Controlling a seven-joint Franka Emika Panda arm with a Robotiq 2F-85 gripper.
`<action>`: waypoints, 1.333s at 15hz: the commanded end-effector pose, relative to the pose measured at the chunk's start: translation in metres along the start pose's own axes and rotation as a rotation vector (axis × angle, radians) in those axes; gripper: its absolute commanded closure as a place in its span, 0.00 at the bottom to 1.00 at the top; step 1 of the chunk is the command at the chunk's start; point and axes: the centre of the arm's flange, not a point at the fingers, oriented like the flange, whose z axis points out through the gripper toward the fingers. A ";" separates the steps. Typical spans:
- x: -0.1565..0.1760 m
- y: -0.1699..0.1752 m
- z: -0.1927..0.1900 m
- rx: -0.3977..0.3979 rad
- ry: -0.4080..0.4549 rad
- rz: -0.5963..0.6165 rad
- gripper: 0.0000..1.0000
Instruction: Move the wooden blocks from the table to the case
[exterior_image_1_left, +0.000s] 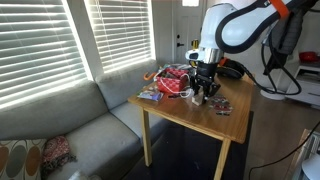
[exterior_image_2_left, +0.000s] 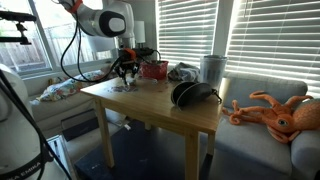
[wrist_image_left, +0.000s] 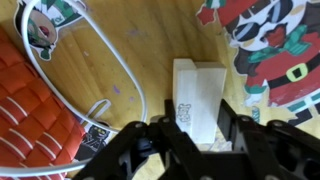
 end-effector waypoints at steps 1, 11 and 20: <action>0.002 0.001 -0.009 0.027 -0.048 0.060 0.81; -0.077 -0.011 -0.093 0.006 -0.076 0.423 0.81; -0.200 0.017 -0.122 -0.159 -0.088 0.920 0.81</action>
